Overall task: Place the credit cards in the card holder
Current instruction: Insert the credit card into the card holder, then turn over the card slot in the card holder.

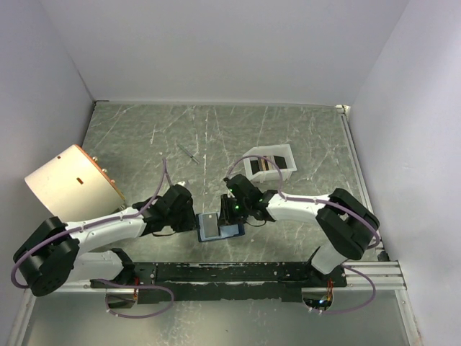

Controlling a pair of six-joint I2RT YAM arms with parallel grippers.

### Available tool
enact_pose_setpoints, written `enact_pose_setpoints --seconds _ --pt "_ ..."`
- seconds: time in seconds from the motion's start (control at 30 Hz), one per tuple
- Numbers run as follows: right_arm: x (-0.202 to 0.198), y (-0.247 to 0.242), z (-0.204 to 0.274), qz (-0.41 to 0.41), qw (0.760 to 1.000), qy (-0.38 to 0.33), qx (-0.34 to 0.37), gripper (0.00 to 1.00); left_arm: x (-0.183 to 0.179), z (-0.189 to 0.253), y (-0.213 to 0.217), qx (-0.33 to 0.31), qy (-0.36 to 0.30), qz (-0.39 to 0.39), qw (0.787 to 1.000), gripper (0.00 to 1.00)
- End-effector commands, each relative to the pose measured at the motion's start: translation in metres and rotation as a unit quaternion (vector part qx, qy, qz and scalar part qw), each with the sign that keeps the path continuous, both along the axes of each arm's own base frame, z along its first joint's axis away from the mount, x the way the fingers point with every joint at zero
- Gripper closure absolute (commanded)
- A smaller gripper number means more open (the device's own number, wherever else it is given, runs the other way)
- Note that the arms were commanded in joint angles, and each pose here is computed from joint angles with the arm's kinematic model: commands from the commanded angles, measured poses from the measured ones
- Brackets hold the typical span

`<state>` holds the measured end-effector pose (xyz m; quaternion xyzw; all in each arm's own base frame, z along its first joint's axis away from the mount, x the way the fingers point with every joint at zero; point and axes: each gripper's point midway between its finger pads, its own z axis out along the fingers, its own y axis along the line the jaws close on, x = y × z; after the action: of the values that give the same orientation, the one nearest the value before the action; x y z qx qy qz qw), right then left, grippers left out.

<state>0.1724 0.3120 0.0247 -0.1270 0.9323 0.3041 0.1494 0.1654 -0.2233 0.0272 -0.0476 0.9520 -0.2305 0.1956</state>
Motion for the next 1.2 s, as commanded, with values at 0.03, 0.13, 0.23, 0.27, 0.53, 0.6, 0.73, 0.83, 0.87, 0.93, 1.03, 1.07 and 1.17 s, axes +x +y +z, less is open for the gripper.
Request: enact_pose_setpoints --seconds 0.03,0.13,0.23,0.27,0.53,0.6,0.73,0.83,0.87,0.93,1.03,1.07,1.17 --pt "0.008 -0.001 0.017 -0.004 1.000 -0.025 -0.006 0.83 0.010 0.022 -0.009 -0.032 -0.020 0.013 0.999 0.70" --pt "0.008 0.003 0.017 0.000 1.000 -0.024 -0.001 0.85 0.011 0.025 -0.014 -0.046 -0.024 0.011 0.999 0.68" --pt "0.007 0.007 0.014 0.007 1.000 -0.018 0.004 0.87 0.011 0.021 -0.015 -0.050 -0.019 0.012 0.999 0.66" --pt "0.007 0.008 0.013 0.009 1.000 -0.016 0.004 0.87 0.011 0.020 -0.016 -0.055 -0.015 0.011 0.998 0.66" --pt "0.008 0.000 -0.006 0.008 0.999 -0.009 -0.032 0.87 0.011 0.023 -0.021 -0.090 -0.014 0.008 0.996 0.64" --pt "0.007 -0.003 -0.011 0.008 0.999 -0.007 -0.039 0.87 0.011 0.022 -0.020 -0.090 -0.013 0.007 0.996 0.64" --pt "0.006 -0.008 -0.018 0.008 0.999 -0.005 -0.053 0.90 0.011 0.019 -0.019 -0.090 -0.009 0.008 0.996 0.63" --pt "0.005 -0.011 -0.023 0.008 0.998 -0.003 -0.063 0.92 0.010 0.019 -0.020 -0.099 -0.010 0.007 0.995 0.61" --pt "0.005 -0.012 -0.024 0.008 0.998 -0.003 -0.065 0.93 0.010 0.019 -0.021 -0.103 -0.011 0.006 0.995 0.60" --pt "0.004 -0.013 -0.025 0.007 0.998 -0.003 -0.068 0.93 0.010 0.021 -0.022 -0.108 -0.013 0.006 0.994 0.59" --pt "0.004 -0.014 -0.026 0.006 0.998 -0.002 -0.069 0.94 0.011 0.019 -0.021 -0.103 -0.013 0.008 0.995 0.57" --pt "0.003 -0.015 -0.027 0.005 0.998 -0.001 -0.070 0.94 0.011 0.018 -0.020 -0.102 -0.012 0.008 0.995 0.56" --pt "0.003 -0.014 -0.027 0.005 0.998 0.000 -0.069 0.94 0.011 0.018 -0.021 -0.108 -0.013 0.007 0.994 0.54"
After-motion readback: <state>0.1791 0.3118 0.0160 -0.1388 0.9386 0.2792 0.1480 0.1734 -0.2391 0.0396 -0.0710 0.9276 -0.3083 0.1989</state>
